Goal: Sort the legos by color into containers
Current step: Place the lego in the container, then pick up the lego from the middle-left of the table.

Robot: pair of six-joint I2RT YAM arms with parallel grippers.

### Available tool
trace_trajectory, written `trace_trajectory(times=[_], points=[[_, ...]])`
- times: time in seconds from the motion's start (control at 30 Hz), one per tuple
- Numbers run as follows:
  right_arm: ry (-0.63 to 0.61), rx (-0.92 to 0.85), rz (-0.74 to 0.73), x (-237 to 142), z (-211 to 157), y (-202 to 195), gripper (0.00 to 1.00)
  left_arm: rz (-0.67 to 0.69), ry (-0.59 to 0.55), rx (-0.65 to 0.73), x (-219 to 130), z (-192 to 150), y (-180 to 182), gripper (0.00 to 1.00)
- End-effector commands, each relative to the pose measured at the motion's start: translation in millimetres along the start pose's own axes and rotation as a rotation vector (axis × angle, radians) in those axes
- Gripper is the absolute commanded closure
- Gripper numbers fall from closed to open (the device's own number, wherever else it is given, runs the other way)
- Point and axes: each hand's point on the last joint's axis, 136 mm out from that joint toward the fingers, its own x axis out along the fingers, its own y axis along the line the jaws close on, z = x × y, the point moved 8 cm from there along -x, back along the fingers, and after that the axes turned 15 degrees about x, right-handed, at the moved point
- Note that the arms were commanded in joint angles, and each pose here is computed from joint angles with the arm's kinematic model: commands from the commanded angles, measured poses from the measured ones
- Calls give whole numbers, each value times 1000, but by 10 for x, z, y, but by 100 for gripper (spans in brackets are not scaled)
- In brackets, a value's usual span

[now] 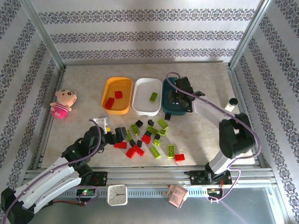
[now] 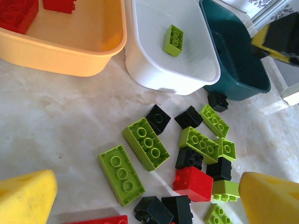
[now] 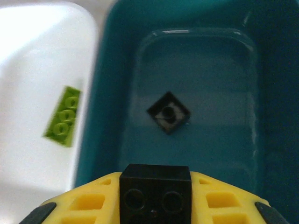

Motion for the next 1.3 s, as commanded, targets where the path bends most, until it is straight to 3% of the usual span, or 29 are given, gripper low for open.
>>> trace_trajectory(times=[0.0, 0.17, 0.33, 0.53, 0.73, 0.83, 0.9, 1.27], points=[[12, -31, -117, 167, 75, -99, 70, 56, 35, -3, -26, -108, 88, 0], [48, -13, -135, 332, 33, -123, 50, 74, 54, 1, -61, -135, 115, 0], [14, -5, -85, 159, 96, -41, 32, 83, 67, 15, -80, -123, 119, 0], [-26, -21, 20, -257, 13, 77, 30, 117, 198, 50, -20, -196, 117, 0], [-13, -44, 60, -421, -311, 36, 30, 115, 400, 55, 185, -512, 127, 10], [0, -35, 70, -441, -405, -29, 30, 84, 423, 69, 277, -586, 85, 7], [1, -35, 73, -460, -432, -49, 30, 85, 432, 96, 317, -575, 49, 0], [-26, -23, 88, -576, -400, -103, 30, 203, 538, 270, 491, -630, -42, 2]])
